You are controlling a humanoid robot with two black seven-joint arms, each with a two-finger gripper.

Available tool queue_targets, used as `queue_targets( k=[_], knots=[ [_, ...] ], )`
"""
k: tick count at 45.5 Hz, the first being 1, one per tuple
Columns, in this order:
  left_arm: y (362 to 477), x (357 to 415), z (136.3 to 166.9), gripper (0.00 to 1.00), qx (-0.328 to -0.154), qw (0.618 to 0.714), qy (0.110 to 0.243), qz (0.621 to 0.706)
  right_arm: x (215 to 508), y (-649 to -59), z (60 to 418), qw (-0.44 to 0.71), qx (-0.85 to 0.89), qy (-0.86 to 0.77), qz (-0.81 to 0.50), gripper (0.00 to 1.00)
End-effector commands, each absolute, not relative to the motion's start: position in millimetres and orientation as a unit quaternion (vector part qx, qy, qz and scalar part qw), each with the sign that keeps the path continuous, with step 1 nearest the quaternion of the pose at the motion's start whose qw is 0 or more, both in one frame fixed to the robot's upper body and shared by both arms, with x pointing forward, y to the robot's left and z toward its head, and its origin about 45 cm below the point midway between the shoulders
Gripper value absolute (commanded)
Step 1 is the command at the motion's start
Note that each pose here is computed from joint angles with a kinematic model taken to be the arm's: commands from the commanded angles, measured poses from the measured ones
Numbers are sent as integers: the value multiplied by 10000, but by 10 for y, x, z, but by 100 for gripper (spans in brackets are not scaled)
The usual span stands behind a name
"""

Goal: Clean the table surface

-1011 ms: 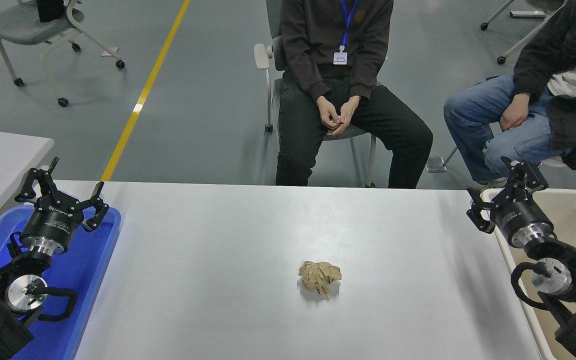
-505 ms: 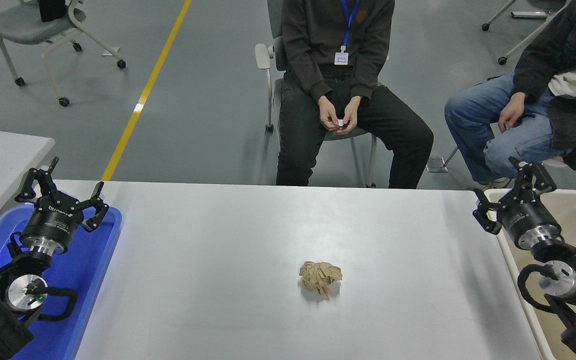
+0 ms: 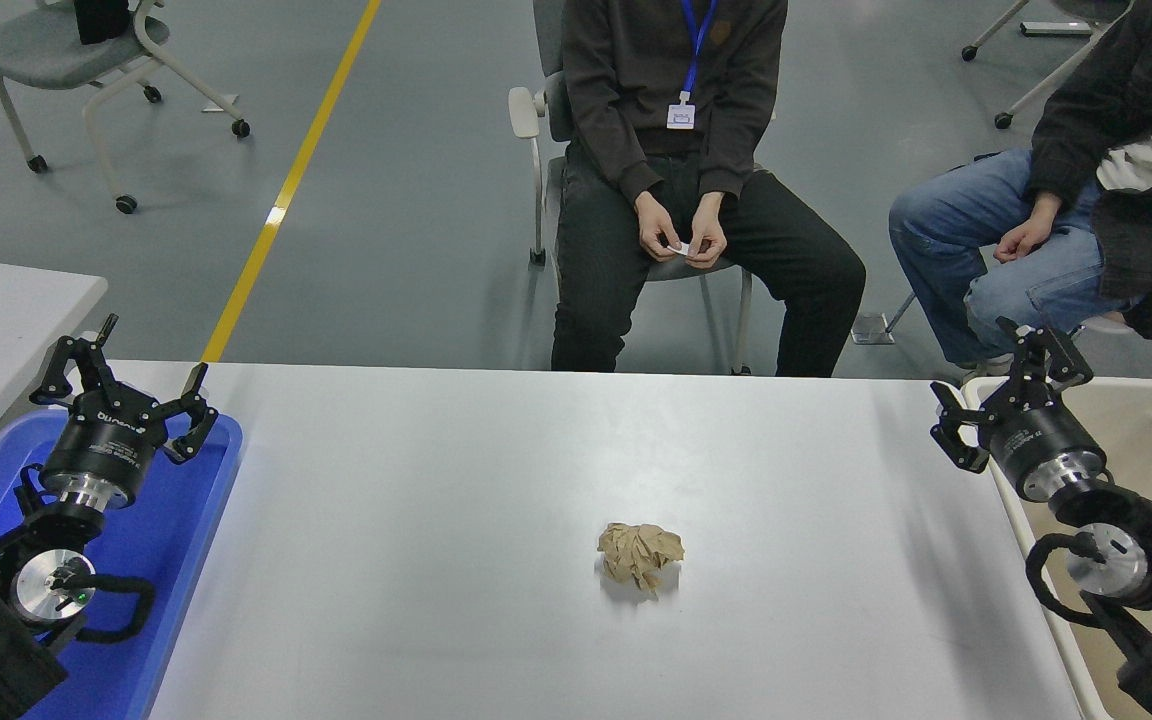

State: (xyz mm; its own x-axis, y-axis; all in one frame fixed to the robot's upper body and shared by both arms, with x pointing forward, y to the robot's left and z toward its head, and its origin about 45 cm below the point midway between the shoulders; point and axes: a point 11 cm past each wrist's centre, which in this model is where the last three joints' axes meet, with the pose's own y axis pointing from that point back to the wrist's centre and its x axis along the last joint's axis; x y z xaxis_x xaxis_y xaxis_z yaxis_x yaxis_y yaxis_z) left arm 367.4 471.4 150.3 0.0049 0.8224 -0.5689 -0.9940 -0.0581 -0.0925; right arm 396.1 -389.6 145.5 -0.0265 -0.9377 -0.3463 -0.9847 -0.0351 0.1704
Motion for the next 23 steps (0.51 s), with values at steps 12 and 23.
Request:
queue_targets(
  k=[12, 23],
  knots=[
    [4714, 3674, 1502, 100, -2477, 6639, 1730, 6841, 3946, -3119, 1630, -775, -8306, 5458, 783, 100],
    [4714, 3674, 1502, 100, -2477, 6639, 1730, 6841, 3957, -2906, 1907, -1497, -8729, 4644, 70, 100]
  ],
)
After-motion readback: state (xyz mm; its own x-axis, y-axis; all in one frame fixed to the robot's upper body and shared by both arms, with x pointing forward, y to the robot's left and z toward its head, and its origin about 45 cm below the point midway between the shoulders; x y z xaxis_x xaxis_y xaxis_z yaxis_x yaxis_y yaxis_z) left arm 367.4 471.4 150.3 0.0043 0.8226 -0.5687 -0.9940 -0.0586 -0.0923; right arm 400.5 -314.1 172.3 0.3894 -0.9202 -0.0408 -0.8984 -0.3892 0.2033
